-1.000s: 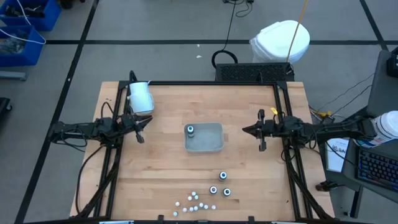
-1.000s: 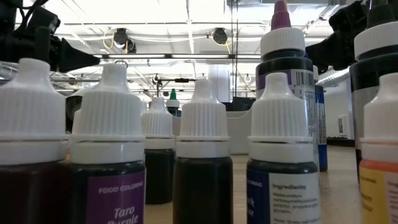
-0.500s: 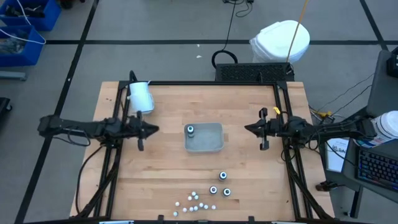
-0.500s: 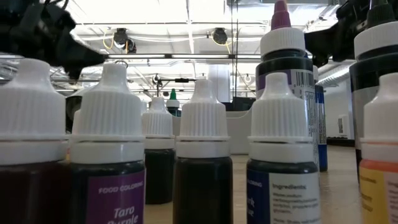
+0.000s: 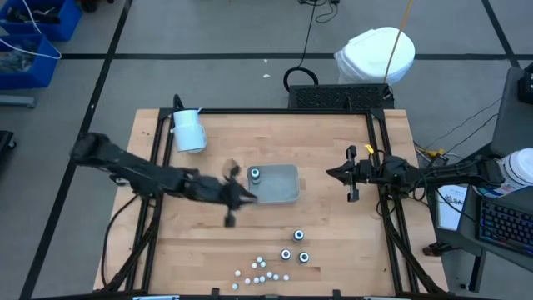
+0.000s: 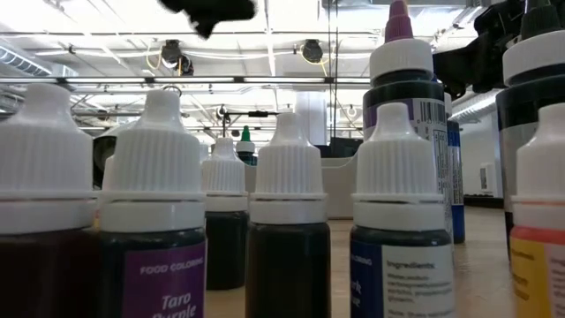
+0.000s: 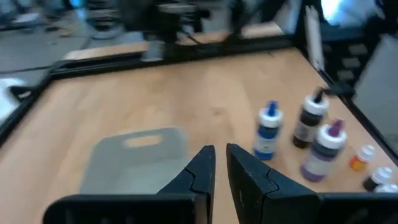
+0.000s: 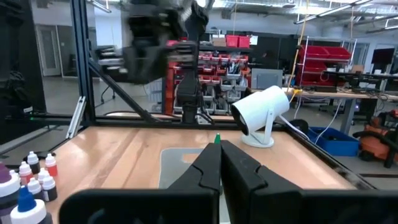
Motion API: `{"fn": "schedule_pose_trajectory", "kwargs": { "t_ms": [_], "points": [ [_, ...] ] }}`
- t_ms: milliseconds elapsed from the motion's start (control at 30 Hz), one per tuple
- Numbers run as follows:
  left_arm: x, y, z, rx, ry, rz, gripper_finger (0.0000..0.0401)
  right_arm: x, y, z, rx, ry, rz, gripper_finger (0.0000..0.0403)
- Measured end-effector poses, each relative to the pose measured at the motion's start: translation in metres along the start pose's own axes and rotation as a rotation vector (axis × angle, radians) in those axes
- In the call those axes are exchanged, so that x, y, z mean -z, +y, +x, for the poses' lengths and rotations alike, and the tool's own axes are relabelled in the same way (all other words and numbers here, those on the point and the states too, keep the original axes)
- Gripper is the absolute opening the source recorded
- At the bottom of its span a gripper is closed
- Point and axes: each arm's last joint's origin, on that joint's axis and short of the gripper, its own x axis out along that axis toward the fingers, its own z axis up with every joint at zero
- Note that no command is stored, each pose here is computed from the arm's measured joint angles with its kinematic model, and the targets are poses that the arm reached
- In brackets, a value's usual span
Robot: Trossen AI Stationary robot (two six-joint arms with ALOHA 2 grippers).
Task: Pick & Place food coloring
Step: Put the large purple food coloring bottle into the gray bin
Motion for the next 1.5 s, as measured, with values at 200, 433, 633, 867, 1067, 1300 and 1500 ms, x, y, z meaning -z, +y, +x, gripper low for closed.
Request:
{"fn": "schedule_pose_trajectory", "kwargs": {
  "t_ms": [200, 433, 633, 867, 1067, 1300, 1500],
  "points": [
    [-0.026, -0.045, 0.053, 0.044, 0.072, 0.047, 0.0047, 0.000, 0.002, 0.000, -0.064, -0.003, -0.010, 0.0001],
    [-0.026, -0.076, 0.100, -0.008, 0.108, -0.119, 0.0047, 0.000, 0.003, 0.000, -0.102, -0.005, -0.014, 0.0002],
    [-0.022, -0.099, 0.102, 0.033, 0.130, -0.136, 0.0092, 0.000, 0.004, 0.000, -0.127, 0.000, 0.003, 0.0001],
    [-0.021, -0.110, 0.105, 0.047, 0.094, -0.238, 0.0219, 0.002, 0.004, 0.000, -0.127, 0.019, 0.029, 0.0001],
    [0.001, -0.122, 0.121, 0.039, 0.131, -0.200, 0.0275, 0.003, 0.004, 0.000, -0.128, 0.025, 0.032, 0.0002],
    [0.010, -0.124, 0.127, 0.020, 0.155, -0.231, 0.0286, 0.003, 0.004, 0.000, -0.126, 0.028, 0.032, 0.0001],
    [0.022, -0.127, 0.136, 0.022, 0.173, -0.247, 0.0285, 0.002, 0.004, 0.000, -0.125, 0.022, 0.032, 0.0001]
  ]
}}
